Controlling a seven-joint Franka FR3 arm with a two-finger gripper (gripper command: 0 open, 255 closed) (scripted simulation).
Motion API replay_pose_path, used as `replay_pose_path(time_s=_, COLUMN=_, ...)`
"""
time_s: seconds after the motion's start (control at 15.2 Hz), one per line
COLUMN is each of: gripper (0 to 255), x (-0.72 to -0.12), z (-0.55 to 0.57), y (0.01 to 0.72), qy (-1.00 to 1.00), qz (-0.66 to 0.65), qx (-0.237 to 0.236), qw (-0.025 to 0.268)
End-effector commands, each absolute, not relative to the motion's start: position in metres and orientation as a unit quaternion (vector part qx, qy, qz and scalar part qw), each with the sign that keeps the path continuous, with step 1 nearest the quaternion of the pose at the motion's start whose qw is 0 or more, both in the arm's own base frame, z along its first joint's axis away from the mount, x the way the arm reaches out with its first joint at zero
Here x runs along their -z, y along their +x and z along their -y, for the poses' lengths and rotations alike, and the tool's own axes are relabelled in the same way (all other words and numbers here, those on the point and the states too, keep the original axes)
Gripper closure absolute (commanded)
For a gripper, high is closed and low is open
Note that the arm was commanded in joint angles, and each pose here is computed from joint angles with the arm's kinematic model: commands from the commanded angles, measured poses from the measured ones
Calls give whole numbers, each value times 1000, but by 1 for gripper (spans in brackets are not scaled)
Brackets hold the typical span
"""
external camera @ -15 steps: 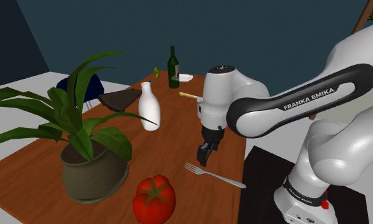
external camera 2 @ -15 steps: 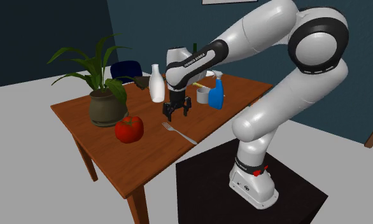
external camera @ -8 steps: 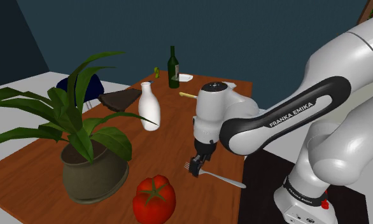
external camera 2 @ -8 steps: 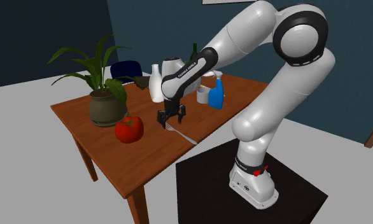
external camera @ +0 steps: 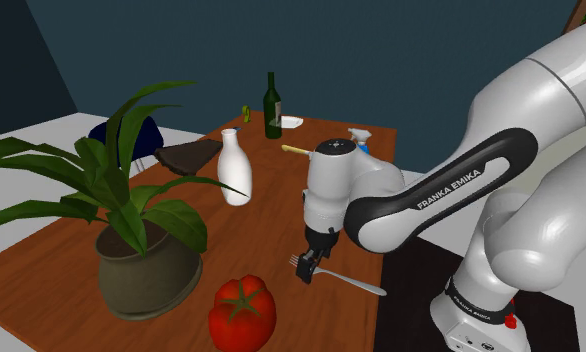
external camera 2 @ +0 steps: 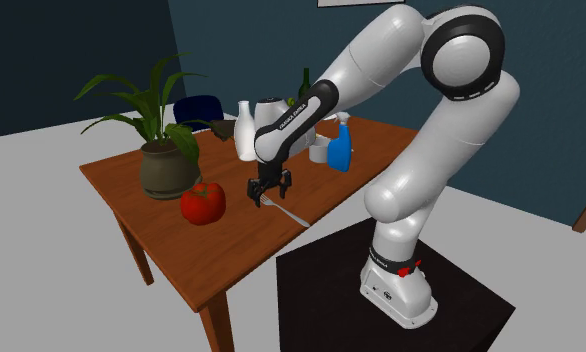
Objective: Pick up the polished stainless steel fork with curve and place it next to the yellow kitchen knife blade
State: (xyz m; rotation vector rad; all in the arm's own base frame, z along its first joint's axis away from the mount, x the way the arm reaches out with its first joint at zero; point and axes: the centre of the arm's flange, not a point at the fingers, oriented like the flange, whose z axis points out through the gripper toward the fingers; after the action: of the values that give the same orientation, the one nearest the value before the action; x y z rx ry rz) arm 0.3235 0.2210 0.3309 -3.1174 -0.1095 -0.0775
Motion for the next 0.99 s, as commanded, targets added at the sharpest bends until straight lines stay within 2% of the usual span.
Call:
replay_pose_path(time_s=0.0, gripper=0, x=-331, z=-221, y=324, qy=-999, qz=35, qx=25, qw=11)
replay_pose_path(time_s=0.13, gripper=0, x=-331, z=-221, y=324, qy=-999, qz=35, qx=25, qw=11)
replay_pose_path(time_s=0.2, gripper=255, x=-331, z=-221, y=324, qy=-999, qz=35, qx=25, qw=11)
replay_pose_path(time_s=0.92, gripper=255, x=-341, z=-221, y=324, qy=-999, qz=35, qx=25, qw=11)
